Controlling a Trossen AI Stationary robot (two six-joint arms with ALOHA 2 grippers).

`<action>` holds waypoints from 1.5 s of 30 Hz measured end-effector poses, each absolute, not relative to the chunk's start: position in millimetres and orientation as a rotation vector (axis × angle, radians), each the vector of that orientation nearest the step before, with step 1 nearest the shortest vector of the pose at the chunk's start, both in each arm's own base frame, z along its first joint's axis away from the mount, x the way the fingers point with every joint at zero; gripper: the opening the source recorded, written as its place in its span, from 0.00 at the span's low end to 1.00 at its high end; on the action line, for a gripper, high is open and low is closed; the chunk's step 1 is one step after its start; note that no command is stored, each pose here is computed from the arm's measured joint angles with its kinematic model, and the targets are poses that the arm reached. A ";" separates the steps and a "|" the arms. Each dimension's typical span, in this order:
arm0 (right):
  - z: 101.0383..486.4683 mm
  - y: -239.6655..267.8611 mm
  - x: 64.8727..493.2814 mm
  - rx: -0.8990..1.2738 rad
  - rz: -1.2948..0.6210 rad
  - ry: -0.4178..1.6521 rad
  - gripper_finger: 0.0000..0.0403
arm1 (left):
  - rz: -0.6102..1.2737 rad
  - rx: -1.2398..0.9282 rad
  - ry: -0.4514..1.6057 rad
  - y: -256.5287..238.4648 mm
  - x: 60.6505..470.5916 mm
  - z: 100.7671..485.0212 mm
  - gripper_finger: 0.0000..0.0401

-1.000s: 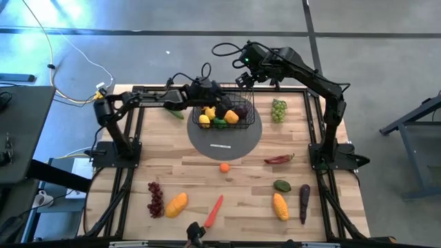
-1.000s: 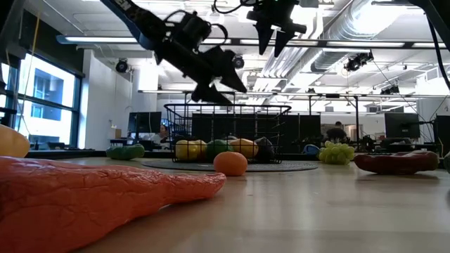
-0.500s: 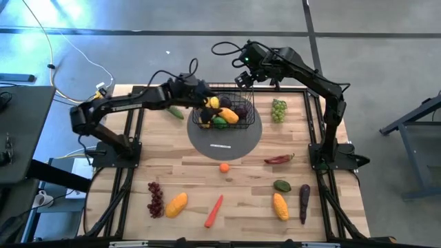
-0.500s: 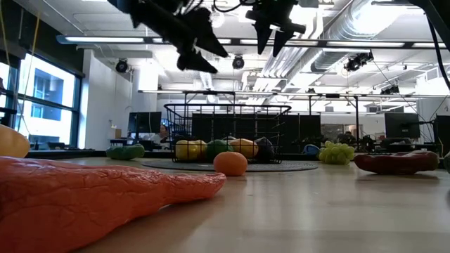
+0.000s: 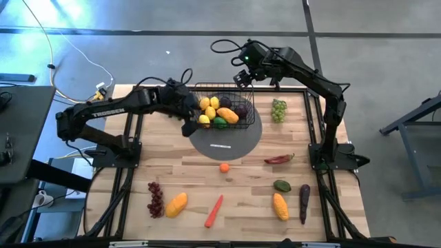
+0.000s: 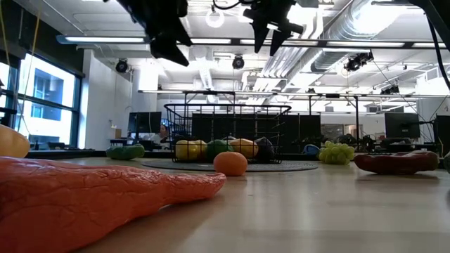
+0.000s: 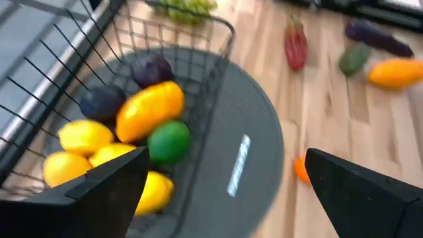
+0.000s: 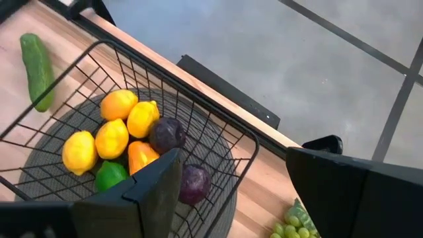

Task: Build produce basket
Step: Put the orange into the basket

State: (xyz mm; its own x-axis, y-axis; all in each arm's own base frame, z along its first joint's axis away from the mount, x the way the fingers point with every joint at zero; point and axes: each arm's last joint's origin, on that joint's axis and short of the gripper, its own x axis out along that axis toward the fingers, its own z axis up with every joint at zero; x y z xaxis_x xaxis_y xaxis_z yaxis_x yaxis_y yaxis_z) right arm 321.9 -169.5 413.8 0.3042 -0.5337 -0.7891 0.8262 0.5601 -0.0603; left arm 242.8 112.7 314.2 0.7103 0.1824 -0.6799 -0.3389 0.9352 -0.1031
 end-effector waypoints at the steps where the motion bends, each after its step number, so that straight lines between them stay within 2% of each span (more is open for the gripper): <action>1: 414.0 -169.6 322.1 0.394 -0.929 0.862 0.63 | 0.282 -0.230 0.741 109.0 241.5 314.3 0.98; 10: 412.6 -160.8 327.3 0.557 -0.737 0.869 0.63 | 0.190 -0.240 0.882 77.9 234.8 310.2 0.98; 20: 409.0 -120.1 338.2 0.504 -0.482 0.996 0.63 | 0.214 -0.305 1.019 59.0 229.1 302.8 0.98; 32: 403.9 -68.9 344.5 0.382 -0.326 1.128 0.63 | 0.232 -0.308 1.190 41.6 202.5 304.2 0.98; 36: 388.9 -54.1 351.3 0.328 -0.296 1.181 0.63 | 0.256 -0.280 1.207 34.7 193.2 308.2 0.98; 45: 339.9 -22.0 370.9 0.259 -0.222 1.244 0.63 | 0.255 -0.362 1.146 12.8 179.8 319.8 0.98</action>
State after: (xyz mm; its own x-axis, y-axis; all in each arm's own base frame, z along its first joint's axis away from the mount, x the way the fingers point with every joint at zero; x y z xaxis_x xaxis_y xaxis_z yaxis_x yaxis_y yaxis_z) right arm 370.9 -22.0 339.9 0.3059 -0.0251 -0.9517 0.3056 0.9493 0.0732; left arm 179.8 12.8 319.8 0.3929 0.0127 -0.9195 -0.3785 0.9135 -0.1491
